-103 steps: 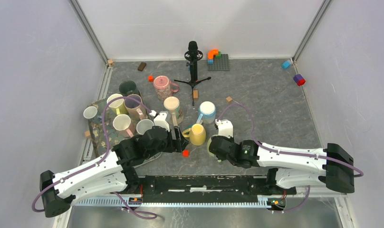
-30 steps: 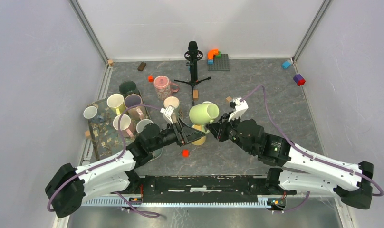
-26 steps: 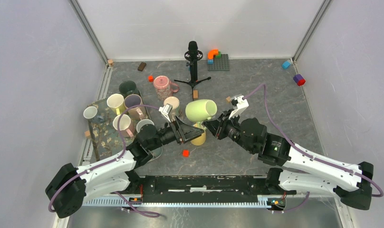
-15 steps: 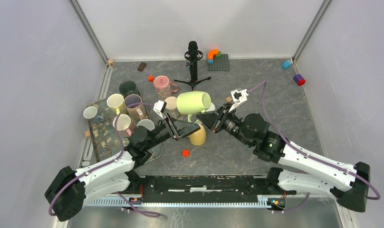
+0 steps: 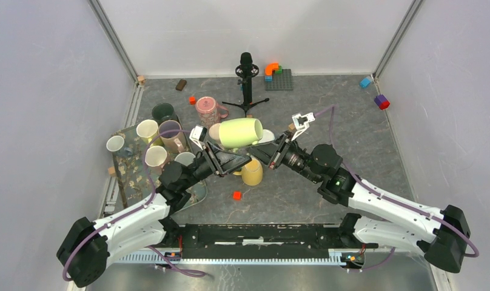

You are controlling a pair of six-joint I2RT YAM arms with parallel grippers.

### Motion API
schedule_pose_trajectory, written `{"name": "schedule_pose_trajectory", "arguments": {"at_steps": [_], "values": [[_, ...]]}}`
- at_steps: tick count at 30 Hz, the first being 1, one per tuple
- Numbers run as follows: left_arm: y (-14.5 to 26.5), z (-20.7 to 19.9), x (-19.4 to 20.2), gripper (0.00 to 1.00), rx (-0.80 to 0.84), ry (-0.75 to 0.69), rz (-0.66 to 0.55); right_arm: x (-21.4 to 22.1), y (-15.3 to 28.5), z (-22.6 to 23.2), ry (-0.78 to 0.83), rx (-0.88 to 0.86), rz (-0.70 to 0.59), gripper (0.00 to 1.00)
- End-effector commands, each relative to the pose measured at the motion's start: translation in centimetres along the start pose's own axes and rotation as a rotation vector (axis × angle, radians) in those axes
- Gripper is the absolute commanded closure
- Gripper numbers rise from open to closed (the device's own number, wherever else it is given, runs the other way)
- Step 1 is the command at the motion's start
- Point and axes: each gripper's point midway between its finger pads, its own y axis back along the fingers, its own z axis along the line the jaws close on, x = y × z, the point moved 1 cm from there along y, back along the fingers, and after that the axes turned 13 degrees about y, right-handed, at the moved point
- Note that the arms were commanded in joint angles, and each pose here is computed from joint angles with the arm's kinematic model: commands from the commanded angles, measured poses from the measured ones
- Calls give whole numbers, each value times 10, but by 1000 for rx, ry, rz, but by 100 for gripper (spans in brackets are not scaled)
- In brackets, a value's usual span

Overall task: Turn the mug right side up
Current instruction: Turn over the cup at the center of the board.

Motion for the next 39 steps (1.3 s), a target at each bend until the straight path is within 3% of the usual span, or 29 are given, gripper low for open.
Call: {"name": "schedule_pose_trajectory", "arguments": {"at_steps": [1, 8, 21, 26, 28, 34, 37, 39], "values": [[-2, -32, 3, 46, 101, 1, 29, -32, 2, 38, -50, -191, -119, 100], [-1, -42, 3, 52, 136, -16, 28, -28, 5, 32, -90, -205, -122, 100], [-1, -36, 0, 75, 109, -28, 4, -10, 8, 29, -124, -242, -85, 100], [2, -25, -9, 96, 20, -92, -60, -3, 8, 25, -120, -234, -72, 100], [3, -24, -12, 98, -19, -137, -77, -1, 8, 23, -115, -229, -63, 99], [8, -20, -18, 98, -113, -249, -104, 10, 7, 15, -91, -206, -35, 82], [12, -16, -23, 98, -154, -277, -127, 14, 5, 9, -64, -178, -22, 63], [15, -14, -26, 98, -180, -299, -143, 17, 4, 4, -40, -158, -8, 44]]}}
